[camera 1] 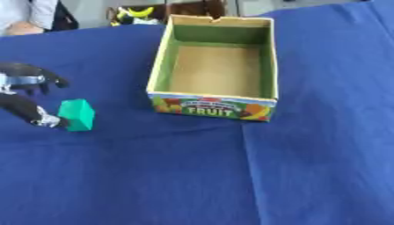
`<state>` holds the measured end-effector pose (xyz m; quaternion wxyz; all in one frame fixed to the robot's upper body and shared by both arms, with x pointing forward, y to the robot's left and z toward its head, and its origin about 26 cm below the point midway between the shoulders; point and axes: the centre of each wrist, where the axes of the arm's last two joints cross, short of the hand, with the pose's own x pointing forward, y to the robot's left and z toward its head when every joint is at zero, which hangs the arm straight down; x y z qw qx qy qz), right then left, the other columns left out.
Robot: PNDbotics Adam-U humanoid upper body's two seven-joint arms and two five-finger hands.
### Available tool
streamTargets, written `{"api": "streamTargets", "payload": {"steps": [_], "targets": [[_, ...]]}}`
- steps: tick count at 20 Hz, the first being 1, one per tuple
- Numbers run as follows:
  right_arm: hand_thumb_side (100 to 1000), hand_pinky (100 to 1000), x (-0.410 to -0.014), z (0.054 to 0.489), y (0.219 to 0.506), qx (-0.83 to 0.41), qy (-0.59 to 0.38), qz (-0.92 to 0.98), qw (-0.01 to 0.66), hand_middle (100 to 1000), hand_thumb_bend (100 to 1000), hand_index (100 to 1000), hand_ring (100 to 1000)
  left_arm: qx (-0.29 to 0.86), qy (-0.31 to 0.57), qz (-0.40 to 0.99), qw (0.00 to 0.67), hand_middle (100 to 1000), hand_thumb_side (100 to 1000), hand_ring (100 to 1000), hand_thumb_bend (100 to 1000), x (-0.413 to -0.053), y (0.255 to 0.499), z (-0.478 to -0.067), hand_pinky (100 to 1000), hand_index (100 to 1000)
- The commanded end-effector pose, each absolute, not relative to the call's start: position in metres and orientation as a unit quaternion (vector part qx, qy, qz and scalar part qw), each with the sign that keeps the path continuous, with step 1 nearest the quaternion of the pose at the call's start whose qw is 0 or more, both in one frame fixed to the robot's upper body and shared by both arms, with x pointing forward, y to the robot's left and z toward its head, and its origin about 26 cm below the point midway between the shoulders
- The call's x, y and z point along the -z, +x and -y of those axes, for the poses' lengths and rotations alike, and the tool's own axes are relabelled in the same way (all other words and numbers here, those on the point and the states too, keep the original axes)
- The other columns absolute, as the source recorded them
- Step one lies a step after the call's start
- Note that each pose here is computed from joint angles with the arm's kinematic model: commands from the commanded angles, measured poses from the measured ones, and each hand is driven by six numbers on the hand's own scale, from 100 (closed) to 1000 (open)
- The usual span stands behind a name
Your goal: Pick up objects on the table and place them in the box.
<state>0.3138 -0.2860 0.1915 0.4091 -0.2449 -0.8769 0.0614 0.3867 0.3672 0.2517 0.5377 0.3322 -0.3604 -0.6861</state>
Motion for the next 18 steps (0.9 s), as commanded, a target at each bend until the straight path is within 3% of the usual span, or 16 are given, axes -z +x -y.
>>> {"api": "streamTargets", "payload": {"steps": [1,18], "targets": [[1000,857,-0.200,0.289,0.313,-0.069,-0.247,0.881,0.397,778,100,909,888,0.685,0.341,0.348,0.541,916,564,825,542,-0.256,0.391,-0.376,763,1000],[1000,858,-0.201,0.288,0.313,-0.069,-0.244,0.883,0.396,775,100,904,889,0.693,0.318,0.340,0.551,850,565,801,490,-0.238,0.407,-0.374,729,987]]}}
